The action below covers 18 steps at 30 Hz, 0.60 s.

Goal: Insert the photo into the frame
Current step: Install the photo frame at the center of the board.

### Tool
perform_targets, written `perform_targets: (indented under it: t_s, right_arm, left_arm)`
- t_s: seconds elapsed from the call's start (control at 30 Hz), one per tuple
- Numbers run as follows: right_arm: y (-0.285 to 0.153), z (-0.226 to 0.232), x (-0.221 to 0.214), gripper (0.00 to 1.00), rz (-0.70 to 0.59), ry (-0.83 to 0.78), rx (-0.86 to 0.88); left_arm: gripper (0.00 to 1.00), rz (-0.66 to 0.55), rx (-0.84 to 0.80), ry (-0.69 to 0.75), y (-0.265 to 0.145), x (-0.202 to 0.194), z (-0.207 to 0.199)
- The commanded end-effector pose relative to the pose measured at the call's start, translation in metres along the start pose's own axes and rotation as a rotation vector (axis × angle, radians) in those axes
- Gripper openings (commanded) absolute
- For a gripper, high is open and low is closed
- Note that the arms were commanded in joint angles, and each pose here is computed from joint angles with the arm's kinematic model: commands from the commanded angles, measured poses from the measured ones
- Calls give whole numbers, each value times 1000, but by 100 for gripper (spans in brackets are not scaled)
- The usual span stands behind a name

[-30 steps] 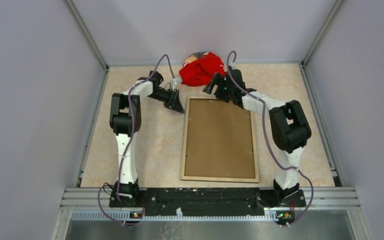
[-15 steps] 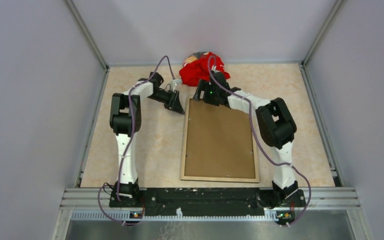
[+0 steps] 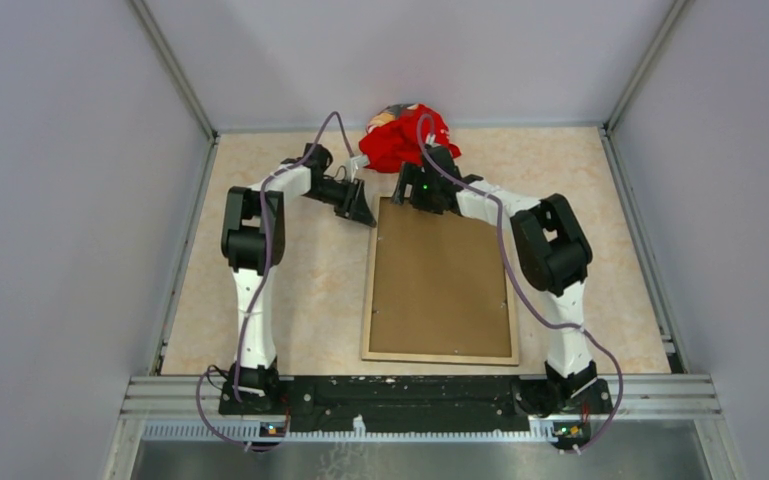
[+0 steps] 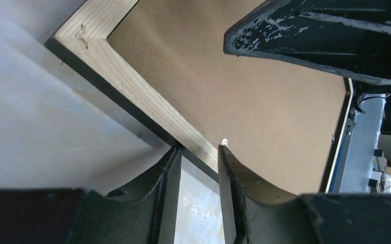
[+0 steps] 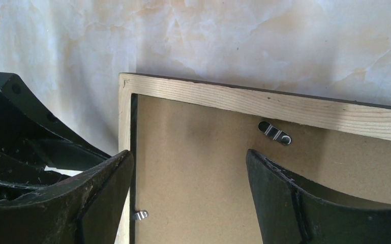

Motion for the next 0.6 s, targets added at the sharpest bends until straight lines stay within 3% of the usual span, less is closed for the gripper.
perform_targets:
  t_s: [0.0, 0.57]
  right_arm:
    - [4, 0, 15, 81, -47, -3, 4]
    - [9, -8, 25, 79, -86, 8, -12]
  left_arm:
    - [39, -39, 48, 48, -3, 16, -12]
    - [34, -17, 76, 37, 1, 8, -5]
Point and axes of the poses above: each gripper's point midway between its finger pads, its own y axis out along the fingers, its own z axis along the line the jaws close on, x = y × z, the point moved 10 cm from there along -y, back along the fingers, and after that the axes turned 1 degree about -y, right-handed, at the moved point
